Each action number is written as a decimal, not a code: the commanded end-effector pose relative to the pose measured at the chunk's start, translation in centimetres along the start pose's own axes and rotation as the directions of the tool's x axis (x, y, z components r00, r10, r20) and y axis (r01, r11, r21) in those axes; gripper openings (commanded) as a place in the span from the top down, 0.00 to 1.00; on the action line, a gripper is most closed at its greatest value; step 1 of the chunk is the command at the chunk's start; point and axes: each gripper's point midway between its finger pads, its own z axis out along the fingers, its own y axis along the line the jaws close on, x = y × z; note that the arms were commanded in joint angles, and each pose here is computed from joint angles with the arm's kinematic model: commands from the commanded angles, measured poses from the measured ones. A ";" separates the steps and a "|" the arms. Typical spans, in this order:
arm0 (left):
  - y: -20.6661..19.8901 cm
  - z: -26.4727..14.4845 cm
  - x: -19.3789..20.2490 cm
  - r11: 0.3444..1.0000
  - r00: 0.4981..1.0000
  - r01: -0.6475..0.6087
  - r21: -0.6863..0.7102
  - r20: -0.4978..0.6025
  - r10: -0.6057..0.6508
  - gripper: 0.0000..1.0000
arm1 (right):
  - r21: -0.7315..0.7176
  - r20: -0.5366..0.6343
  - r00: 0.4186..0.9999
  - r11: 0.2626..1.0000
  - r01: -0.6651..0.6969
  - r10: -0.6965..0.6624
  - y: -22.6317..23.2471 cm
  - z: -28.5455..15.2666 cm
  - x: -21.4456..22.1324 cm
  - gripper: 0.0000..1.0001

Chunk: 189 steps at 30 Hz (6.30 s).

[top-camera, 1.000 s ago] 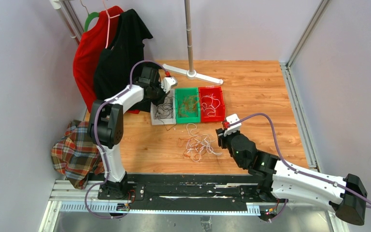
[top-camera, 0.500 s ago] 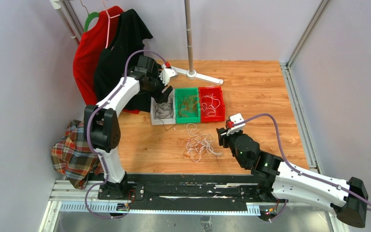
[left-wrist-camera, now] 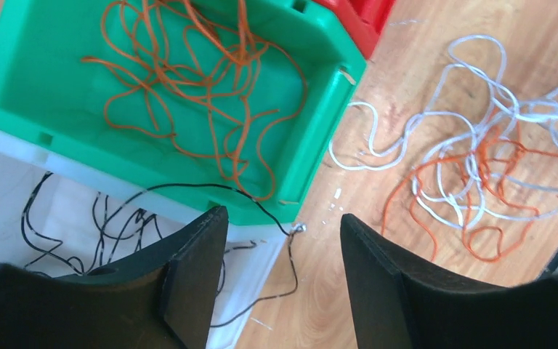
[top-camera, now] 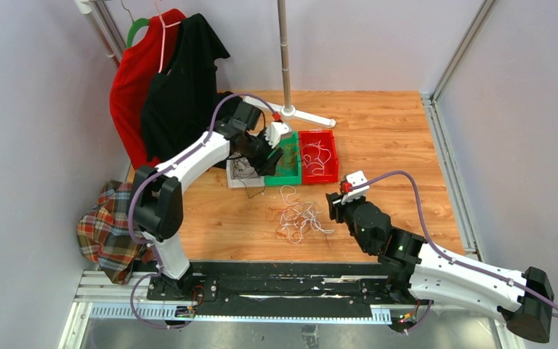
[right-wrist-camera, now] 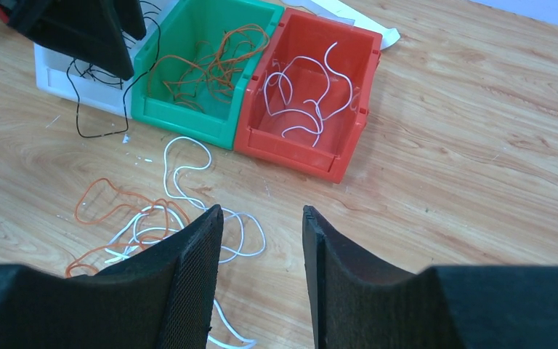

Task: Untangle the cables
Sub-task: Adjust the cable in the bin.

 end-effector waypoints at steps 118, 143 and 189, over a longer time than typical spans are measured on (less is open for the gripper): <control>0.3 -9.3 4.9 0.825 0.784 -0.554 0.109 -0.267 0.561 0.20 | 0.089 0.035 0.996 0.992 -0.085 0.082 -2.2 -0.6 -1.1 0.75; 13.0 -8.7 3.5 0.934 0.987 -0.145 -0.326 -0.110 0.115 0.40 | 0.086 0.018 0.998 0.994 -0.068 0.066 -1.8 -0.1 -0.9 0.76; 10.5 -2.6 3.4 0.953 0.996 -0.043 -0.299 -0.091 0.016 0.46 | 0.104 0.019 0.997 0.991 -0.078 0.076 -2.8 -0.1 -0.7 0.85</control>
